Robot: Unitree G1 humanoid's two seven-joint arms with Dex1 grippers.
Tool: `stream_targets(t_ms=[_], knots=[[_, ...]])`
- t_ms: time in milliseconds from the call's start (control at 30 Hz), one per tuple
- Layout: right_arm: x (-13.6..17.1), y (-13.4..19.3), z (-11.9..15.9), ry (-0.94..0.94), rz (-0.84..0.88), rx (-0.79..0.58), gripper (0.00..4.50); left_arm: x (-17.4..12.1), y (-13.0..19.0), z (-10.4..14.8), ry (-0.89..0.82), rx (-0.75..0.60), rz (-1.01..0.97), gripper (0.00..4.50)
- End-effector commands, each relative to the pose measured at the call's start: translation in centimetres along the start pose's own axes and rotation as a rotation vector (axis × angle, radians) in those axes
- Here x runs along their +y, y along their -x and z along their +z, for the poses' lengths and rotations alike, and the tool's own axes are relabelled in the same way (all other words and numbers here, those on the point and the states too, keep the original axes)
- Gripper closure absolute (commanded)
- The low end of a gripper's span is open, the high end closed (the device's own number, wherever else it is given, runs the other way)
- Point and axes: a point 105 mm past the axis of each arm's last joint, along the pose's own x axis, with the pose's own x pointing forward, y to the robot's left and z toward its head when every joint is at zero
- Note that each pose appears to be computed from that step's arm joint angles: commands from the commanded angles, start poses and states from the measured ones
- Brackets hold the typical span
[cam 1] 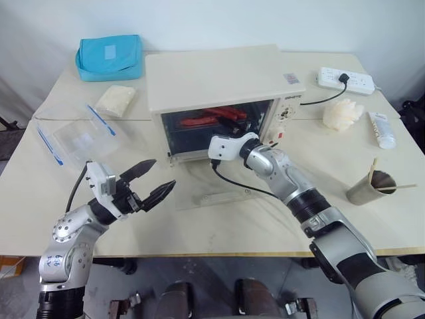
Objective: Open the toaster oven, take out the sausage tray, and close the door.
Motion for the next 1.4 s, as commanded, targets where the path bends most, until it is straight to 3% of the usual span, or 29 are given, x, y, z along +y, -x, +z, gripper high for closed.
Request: stream_targets(t_ms=[33, 167, 267, 400, 733, 967, 1400], knots=[[-0.6, -0.4, 0.3, 0.001, -0.026, 0.010, 2.54, 0.1, -0.4, 0.7, -0.030, -0.028, -0.013, 0.00], [-0.6, -0.6, -0.2, 0.015, -0.021, 0.048, 2.54, 0.3, -0.7, 0.7, -0.035, -0.032, -0.019, 0.00], [-0.7, -0.7, -0.2, 0.022, -0.024, 0.056, 3.14, 0.4, -0.8, 0.7, -0.039, -0.033, -0.023, 0.00], [-0.7, -0.9, -0.4, 0.022, -0.022, 0.072, 4.38, 0.5, -1.1, 0.8, -0.045, -0.038, -0.033, 0.00], [-1.0, -1.7, -0.1, 0.044, -0.028, 0.069, 4.38, 1.2, -2.0, 1.1, -0.065, -0.045, -0.062, 0.00], [-2.3, -1.5, 1.3, 0.117, -0.060, -0.009, 4.45, 2.8, -3.9, 2.5, -0.112, -0.094, -0.066, 0.00], [-0.9, 2.0, 3.7, 0.202, 0.022, -0.143, 4.45, 4.7, -5.4, 4.0, -0.116, -0.145, -0.065, 0.00]])
